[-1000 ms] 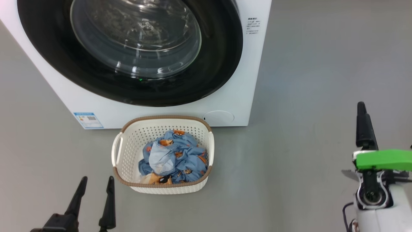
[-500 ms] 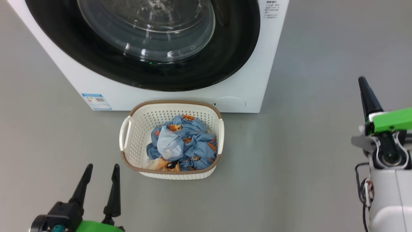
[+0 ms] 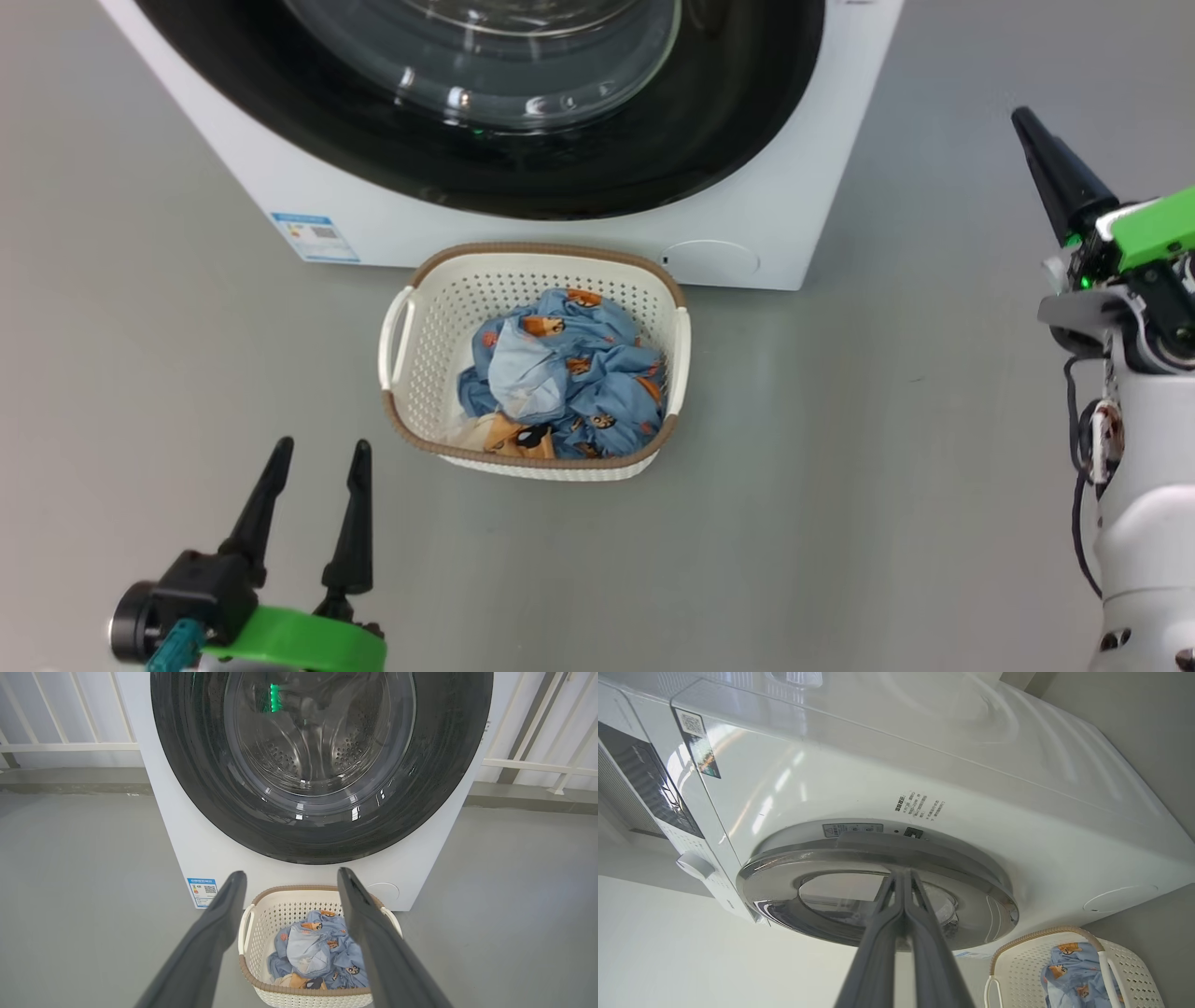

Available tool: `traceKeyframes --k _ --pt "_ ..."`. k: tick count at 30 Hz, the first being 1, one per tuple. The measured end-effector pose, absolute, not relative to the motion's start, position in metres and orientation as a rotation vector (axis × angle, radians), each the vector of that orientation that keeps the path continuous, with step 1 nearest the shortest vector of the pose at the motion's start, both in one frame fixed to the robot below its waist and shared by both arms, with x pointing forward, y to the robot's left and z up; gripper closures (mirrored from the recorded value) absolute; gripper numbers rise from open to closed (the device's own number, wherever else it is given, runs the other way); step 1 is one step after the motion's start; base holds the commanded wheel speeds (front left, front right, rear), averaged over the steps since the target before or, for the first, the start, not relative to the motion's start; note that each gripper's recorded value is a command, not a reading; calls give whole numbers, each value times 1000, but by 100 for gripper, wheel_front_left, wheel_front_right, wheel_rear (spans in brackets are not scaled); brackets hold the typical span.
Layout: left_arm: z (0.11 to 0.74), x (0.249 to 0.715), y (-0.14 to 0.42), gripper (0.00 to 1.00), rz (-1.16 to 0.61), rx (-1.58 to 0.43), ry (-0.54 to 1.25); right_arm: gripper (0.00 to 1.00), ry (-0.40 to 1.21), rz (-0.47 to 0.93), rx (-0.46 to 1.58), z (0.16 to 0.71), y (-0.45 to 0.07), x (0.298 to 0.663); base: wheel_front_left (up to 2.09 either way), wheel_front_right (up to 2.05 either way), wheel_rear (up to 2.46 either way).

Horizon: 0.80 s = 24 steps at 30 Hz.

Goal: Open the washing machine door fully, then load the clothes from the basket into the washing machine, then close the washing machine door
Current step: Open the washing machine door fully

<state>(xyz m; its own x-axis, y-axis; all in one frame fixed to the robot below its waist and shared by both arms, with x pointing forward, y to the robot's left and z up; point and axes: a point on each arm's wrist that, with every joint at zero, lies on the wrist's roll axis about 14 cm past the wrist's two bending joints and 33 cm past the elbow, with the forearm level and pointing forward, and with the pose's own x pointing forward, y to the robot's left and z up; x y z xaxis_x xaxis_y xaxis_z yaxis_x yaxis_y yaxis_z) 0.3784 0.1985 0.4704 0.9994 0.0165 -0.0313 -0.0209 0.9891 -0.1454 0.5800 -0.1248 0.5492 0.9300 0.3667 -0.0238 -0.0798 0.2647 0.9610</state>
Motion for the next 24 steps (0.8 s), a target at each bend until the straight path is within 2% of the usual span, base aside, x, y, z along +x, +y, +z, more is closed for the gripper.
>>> traceKeyframes --k 12,24 --pt "470 382 204 0 40 -161 29 100 312 401 1366 570 -102 618 0 0 0" --pt "462 394 205 0 42 -169 50 100 346 444 1362 571 -78 659 0 0 0"
